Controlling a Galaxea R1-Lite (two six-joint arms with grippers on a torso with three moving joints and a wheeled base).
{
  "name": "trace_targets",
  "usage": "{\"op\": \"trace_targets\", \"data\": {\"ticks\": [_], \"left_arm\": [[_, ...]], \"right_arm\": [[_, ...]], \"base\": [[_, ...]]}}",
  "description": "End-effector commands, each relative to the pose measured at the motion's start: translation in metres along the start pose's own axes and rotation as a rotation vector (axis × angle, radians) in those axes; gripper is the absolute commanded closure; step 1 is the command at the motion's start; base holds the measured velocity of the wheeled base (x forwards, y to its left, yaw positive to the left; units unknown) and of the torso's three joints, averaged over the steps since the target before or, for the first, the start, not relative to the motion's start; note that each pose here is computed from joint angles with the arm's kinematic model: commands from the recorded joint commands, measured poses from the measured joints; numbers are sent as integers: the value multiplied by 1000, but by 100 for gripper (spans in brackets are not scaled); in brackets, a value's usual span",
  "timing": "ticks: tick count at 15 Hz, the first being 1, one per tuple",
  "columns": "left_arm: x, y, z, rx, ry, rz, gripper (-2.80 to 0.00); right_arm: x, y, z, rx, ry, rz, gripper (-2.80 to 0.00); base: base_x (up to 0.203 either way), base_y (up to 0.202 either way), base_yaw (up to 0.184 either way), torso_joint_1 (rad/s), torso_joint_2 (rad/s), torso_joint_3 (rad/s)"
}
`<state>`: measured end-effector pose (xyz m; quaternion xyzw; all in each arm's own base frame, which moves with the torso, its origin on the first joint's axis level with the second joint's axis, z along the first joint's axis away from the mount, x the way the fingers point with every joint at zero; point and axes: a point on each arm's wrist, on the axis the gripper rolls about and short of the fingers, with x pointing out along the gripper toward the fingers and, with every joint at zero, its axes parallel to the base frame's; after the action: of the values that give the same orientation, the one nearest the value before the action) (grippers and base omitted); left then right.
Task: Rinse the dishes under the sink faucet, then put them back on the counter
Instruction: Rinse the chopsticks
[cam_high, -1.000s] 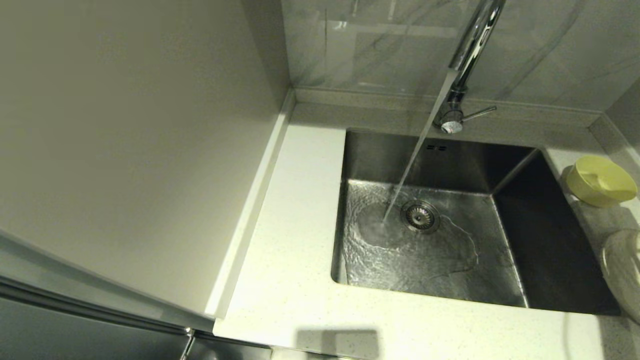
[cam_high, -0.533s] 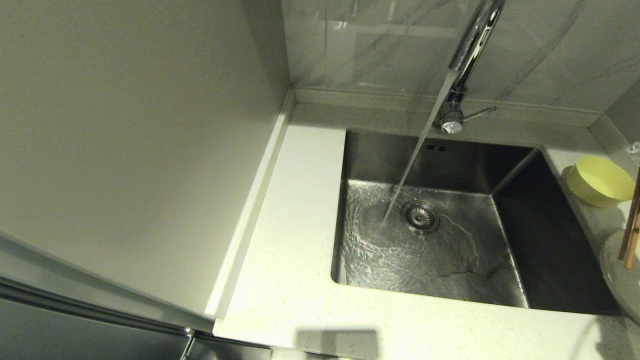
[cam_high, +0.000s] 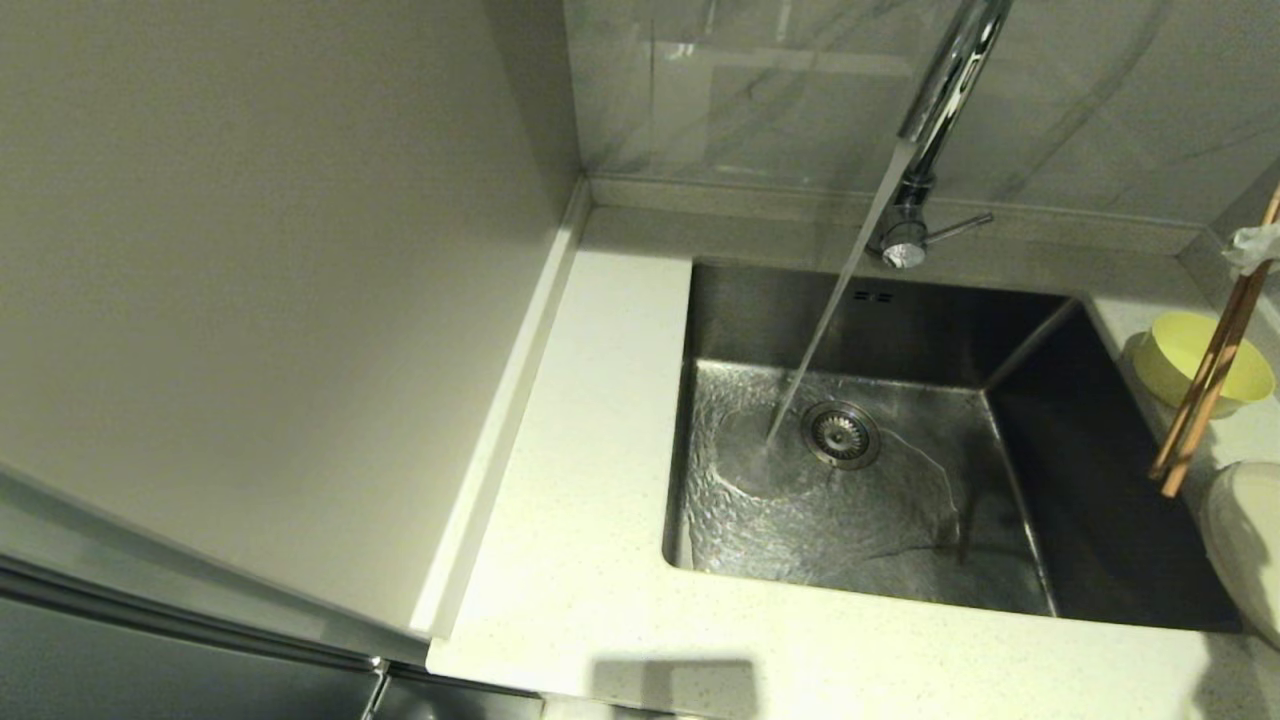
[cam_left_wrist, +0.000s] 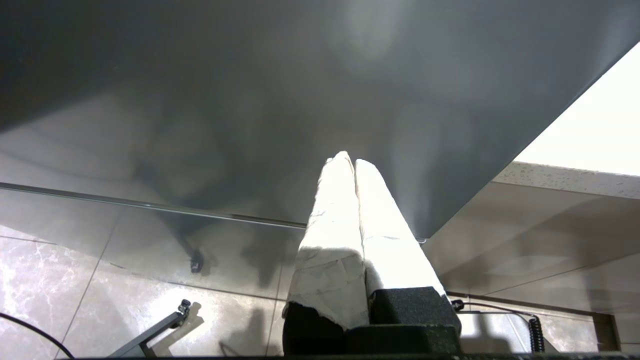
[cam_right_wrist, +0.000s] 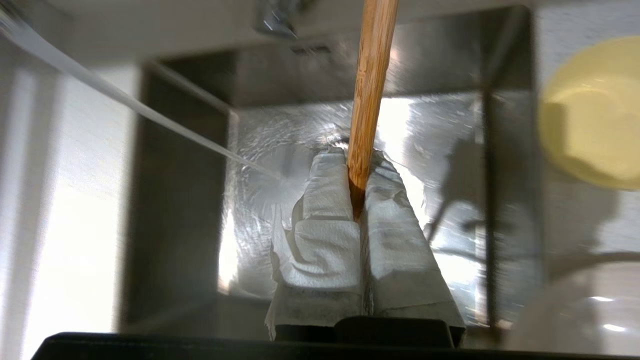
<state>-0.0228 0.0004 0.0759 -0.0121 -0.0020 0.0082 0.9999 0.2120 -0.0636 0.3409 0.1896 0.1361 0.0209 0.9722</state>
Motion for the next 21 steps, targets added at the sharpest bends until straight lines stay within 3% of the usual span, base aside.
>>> {"op": "trace_targets", "data": {"ticks": [1,4,6,9,12,16,21], "left_arm": [[0,0,0,0,-2,0,0],[0,0,0,0,-2,0,0],[0,0,0,0,-2,0,0],[0,0,0,0,-2,0,0],[0,0,0,0,-2,0,0],[0,0,0,0,-2,0,0],[0,0,0,0,-2,0,0]], "right_arm": [[5,8,8,106,-11,34,0],[18,27,25,360,-59,50,0],[38,32,33,463,-100,1,0],[73,23,35,511,-163,-116,0],[108,30,32,554,-308,-176,0],[119,44,33,637,-355,-127,0],[127,68,22,673,-316,-73,0]], "base": [[0,0,0,0,0,0],[0,0,0,0,0,0],[0,0,0,0,0,0],[0,0,0,0,0,0],[0,0,0,0,0,0],[0,0,0,0,0,0],[0,0,0,0,0,0]]}}
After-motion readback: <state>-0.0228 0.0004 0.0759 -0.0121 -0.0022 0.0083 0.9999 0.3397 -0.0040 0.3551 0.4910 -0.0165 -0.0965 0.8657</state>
